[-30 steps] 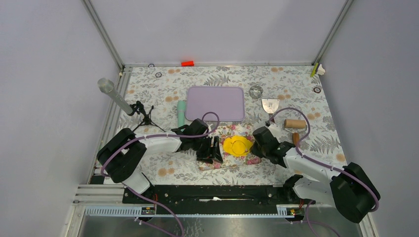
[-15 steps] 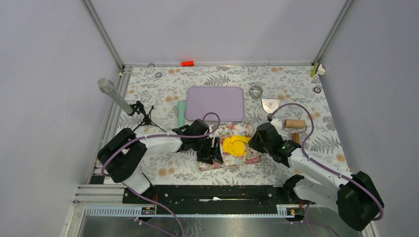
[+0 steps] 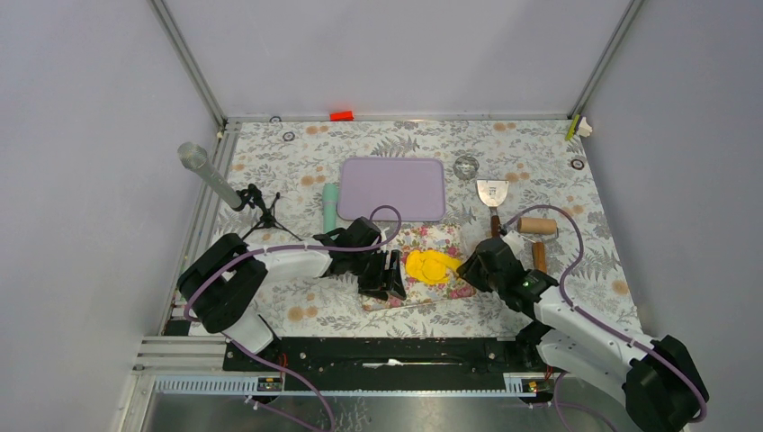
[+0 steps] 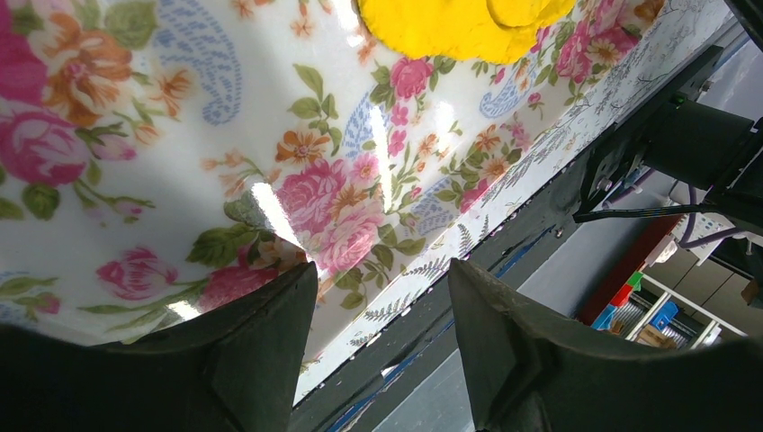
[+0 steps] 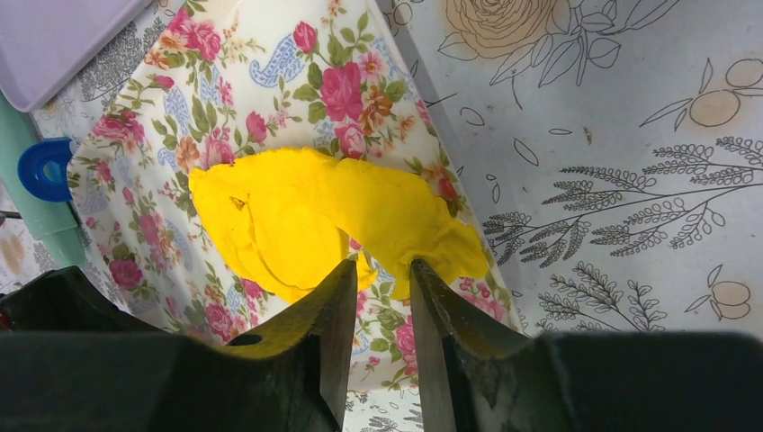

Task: Roll out the dumpling wrappers from the dough
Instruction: Remove the dumpling wrapper from the work surface.

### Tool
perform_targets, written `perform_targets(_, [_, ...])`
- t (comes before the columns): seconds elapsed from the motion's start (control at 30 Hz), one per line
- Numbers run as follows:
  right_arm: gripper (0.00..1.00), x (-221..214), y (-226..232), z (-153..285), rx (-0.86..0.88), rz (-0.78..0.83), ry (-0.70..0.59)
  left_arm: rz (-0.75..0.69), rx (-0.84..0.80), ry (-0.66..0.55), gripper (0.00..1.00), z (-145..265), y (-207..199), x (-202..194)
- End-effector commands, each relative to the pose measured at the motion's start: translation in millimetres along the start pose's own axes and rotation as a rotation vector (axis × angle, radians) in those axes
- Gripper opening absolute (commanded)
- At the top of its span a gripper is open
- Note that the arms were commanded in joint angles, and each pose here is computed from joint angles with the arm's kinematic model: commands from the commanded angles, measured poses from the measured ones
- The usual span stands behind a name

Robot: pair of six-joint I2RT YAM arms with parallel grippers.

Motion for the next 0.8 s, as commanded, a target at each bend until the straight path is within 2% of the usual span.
perform_targets(0.0, [0.35,11,2,1,-0.022,-0.012,-0.059,0.042,0.367,0.074,0.64,-7,75,-29])
perform_targets(0.4, [0.36,59,57,4,0.083,0.093,-0.157,0.04,0.365,0.07,0.64,-6,74,-29])
perform_targets(0.77, [0.36,91,120,-12,0.238,0.121,-0.163,0.032,0.352,0.051,0.65,-2,71,-29])
Point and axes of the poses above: each gripper's point midway between its finger pads, its own z axis back along the fingers, its own y axis along the line the jaws close on, x = y × z, the point moved 7 cm from there along z, back along the fingers, and after that the axes turned 8 degrees about z, right-handed, at the moved point
